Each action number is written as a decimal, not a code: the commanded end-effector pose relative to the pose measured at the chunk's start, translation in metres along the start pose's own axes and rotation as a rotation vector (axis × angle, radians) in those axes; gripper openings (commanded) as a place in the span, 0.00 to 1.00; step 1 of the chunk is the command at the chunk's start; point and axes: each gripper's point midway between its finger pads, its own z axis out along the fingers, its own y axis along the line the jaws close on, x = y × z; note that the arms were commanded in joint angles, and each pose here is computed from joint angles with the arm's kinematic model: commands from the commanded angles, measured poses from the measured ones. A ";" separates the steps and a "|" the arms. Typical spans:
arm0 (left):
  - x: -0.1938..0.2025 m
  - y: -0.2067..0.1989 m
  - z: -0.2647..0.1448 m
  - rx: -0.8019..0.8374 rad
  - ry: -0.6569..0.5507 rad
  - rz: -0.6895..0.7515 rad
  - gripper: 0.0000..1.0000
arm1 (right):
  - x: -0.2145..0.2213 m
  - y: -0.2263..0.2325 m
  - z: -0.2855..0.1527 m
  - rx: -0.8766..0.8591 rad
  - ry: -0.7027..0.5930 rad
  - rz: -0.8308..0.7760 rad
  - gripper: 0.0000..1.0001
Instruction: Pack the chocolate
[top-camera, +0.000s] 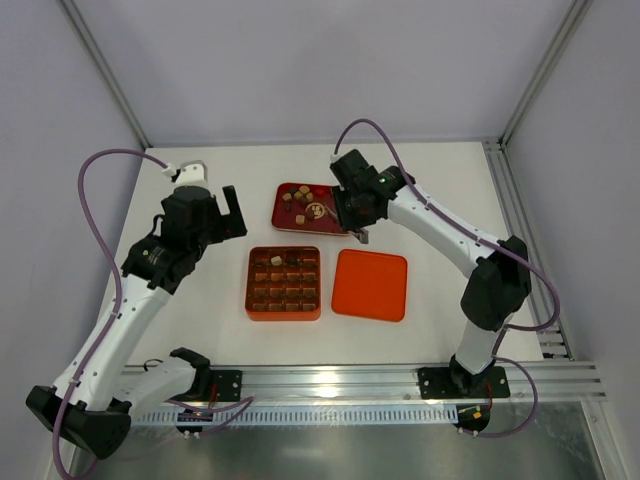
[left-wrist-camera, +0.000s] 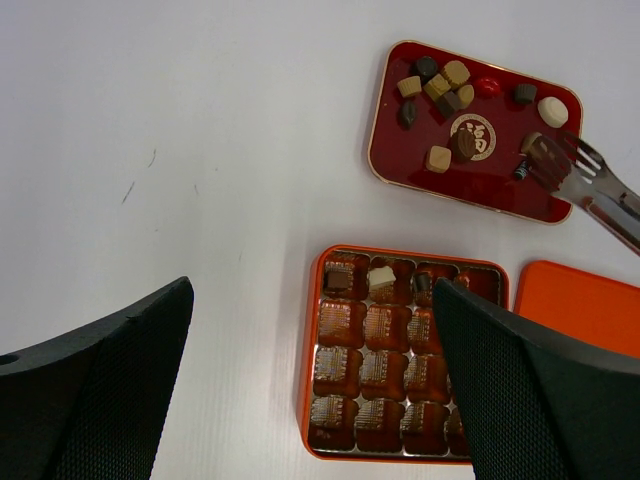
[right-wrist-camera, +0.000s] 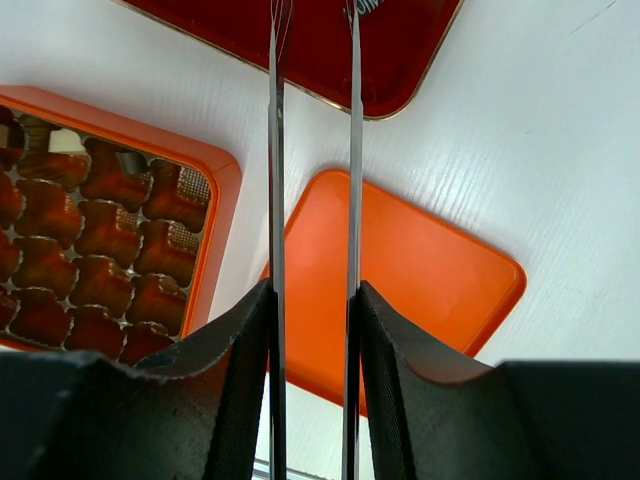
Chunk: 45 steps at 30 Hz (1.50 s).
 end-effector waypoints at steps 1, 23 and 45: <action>-0.017 -0.003 -0.003 0.017 -0.056 -0.031 1.00 | 0.001 0.000 0.015 -0.006 0.011 -0.009 0.40; -0.016 -0.002 -0.002 0.013 -0.052 -0.031 1.00 | 0.010 -0.014 0.052 0.032 0.072 0.017 0.38; -0.016 -0.001 -0.001 0.010 -0.052 -0.032 1.00 | 0.005 -0.014 0.049 0.031 0.073 0.007 0.36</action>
